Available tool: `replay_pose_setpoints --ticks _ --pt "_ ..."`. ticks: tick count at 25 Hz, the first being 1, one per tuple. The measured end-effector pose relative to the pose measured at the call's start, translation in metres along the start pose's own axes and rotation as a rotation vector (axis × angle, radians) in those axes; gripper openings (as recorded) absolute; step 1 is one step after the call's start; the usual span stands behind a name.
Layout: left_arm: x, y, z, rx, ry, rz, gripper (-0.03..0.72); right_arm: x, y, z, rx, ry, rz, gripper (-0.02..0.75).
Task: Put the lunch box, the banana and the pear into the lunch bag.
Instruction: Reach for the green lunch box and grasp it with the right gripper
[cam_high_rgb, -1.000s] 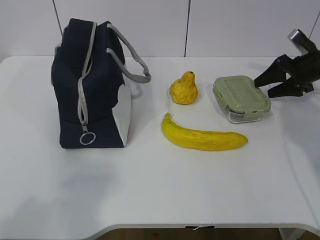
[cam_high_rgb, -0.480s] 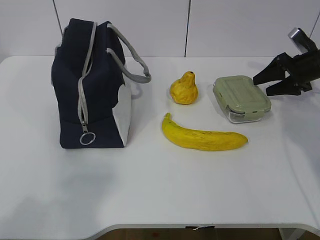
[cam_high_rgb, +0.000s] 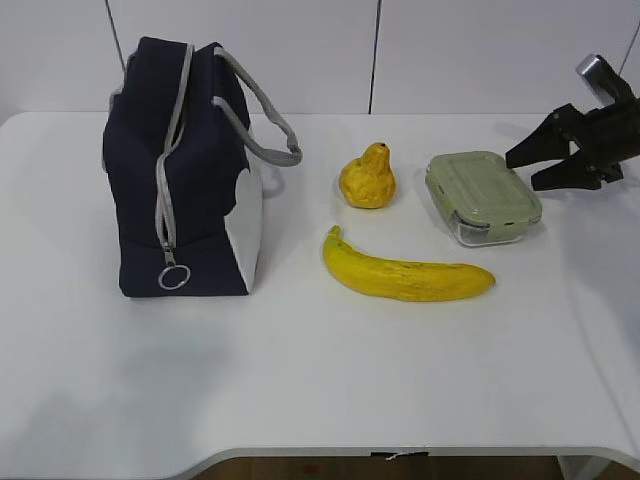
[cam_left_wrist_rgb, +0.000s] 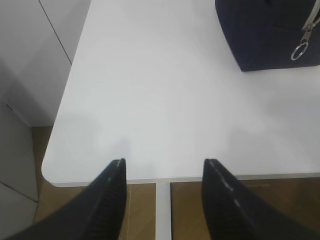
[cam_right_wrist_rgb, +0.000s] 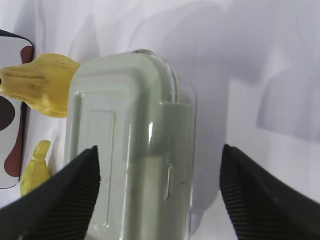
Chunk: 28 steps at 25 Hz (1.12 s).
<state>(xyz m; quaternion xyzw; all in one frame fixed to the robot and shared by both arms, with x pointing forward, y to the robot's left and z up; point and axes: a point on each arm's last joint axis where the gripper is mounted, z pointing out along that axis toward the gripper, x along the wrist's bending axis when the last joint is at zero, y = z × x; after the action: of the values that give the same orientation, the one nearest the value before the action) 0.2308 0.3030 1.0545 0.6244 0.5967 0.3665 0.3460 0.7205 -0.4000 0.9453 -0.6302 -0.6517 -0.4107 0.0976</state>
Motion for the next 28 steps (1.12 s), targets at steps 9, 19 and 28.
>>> replay_pose_setpoints --ticks 9,19,28 --pt "0.0004 0.0 0.0 0.0 0.004 0.002 0.37 0.0056 -0.0003 0.0068 0.02 -0.001 -0.013 0.589" --pt "0.0006 0.0 0.0 0.0 0.007 0.003 0.37 0.007 -0.0008 0.0089 0.031 -0.007 -0.021 0.59" --pt "0.0007 0.0 0.0 0.0 0.007 0.004 0.37 0.0063 -0.0011 0.0096 0.031 -0.005 -0.019 0.589"
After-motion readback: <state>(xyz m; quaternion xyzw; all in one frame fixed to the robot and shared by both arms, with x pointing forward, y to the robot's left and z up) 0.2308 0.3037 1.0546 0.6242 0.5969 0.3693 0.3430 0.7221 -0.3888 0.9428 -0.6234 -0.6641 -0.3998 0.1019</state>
